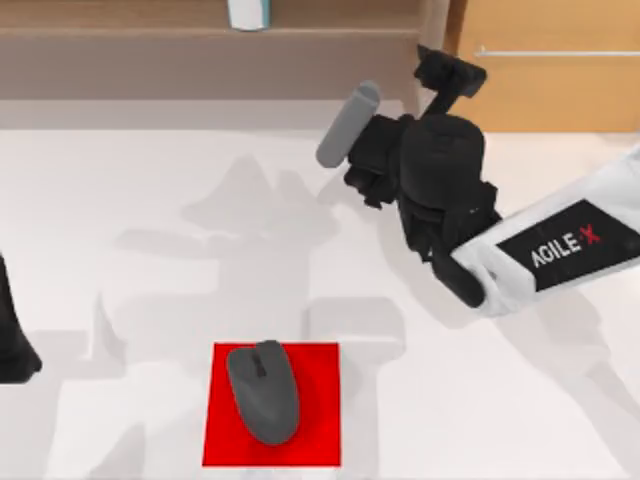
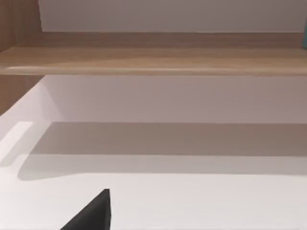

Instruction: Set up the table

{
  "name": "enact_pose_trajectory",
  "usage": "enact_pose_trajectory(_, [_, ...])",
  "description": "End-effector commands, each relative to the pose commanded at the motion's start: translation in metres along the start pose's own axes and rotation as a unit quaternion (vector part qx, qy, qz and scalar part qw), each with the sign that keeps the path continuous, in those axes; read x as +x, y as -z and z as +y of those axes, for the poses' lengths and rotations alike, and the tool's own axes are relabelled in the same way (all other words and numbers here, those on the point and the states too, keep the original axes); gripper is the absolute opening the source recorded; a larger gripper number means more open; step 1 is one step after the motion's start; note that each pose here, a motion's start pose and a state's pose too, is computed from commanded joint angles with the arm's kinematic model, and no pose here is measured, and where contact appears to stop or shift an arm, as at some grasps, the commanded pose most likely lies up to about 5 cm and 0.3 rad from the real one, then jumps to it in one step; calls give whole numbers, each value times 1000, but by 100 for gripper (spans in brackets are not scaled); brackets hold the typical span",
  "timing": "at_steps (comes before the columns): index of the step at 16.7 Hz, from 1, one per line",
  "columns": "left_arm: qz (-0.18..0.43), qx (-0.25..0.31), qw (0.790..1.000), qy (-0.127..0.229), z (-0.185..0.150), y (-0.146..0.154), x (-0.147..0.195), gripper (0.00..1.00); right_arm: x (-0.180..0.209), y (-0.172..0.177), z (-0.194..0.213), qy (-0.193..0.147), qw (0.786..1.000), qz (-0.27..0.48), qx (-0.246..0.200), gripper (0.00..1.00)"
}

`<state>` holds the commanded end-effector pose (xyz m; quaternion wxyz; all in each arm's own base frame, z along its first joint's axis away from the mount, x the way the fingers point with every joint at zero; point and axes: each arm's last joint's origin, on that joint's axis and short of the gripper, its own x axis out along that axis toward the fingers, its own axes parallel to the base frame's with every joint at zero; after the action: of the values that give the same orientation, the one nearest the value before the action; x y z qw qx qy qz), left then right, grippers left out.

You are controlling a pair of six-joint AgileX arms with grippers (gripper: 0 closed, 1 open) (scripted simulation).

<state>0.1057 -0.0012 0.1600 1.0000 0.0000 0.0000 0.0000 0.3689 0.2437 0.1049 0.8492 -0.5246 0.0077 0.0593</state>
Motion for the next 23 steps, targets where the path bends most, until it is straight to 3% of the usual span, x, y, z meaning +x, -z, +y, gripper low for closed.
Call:
enact_pose_trajectory(5, [0,0,1000,0,0,0,0,100,15,-83,5,8,981,-11,194,100])
enact_pose_trajectory(9, [0,0,1000,0,0,0,0,100,33,-136,-3,29,938,-11,344,100])
enact_pose_trajectory(13, [0,0,1000,0,0,0,0,100,46,-171,-15,50,888,-11,457,100])
enact_pose_trajectory(17, [0,0,1000,0,0,0,0,100,54,-186,-22,64,855,-10,514,100])
enact_pose_trajectory(23, [0,0,1000,0,0,0,0,100,56,-185,-27,68,852,-11,520,100])
